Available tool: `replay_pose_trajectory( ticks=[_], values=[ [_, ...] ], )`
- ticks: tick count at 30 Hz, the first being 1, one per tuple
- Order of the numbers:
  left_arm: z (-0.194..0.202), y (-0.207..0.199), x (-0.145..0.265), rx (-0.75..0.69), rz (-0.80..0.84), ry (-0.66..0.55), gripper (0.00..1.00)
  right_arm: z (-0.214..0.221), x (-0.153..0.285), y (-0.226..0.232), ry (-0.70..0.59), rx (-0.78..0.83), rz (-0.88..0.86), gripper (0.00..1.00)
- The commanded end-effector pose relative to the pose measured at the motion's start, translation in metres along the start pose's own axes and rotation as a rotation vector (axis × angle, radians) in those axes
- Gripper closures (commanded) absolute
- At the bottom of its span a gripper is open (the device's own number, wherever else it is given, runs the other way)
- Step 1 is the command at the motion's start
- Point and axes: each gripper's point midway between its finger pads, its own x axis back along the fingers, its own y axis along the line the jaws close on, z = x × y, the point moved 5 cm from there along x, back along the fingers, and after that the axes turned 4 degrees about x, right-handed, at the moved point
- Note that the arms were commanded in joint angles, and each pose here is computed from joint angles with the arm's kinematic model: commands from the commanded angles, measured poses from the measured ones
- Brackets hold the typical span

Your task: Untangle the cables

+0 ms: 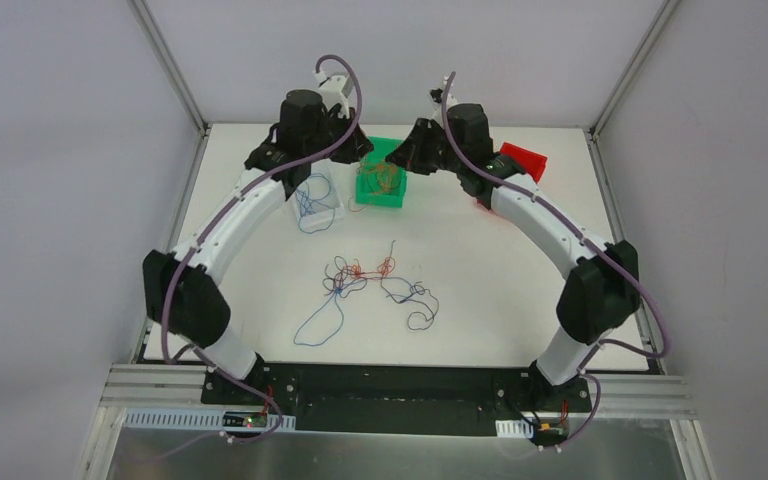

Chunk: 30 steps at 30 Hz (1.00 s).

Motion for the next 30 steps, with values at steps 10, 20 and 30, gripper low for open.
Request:
replay_pose_trajectory(
  ticks=[10, 20, 30],
  values=[
    [-0.023, 0.023, -0.124, 0.05, 0.126, -0.025, 1.0, -0.04, -0.083, -0.077, -0.049, -0.087, -0.013, 1.0],
    [0.028, 0.077, -0.175, 0.041, 0.032, 0.051, 1.0, 0.004, -0.148, -0.131, 0.088, -0.123, -0.024, 1.0],
    [0.058, 0.109, -0.182, 0.064, -0.057, 0.142, 0.98, 0.02, -0.155, -0.141, 0.172, -0.122, 0.008, 0.8]
  ],
)
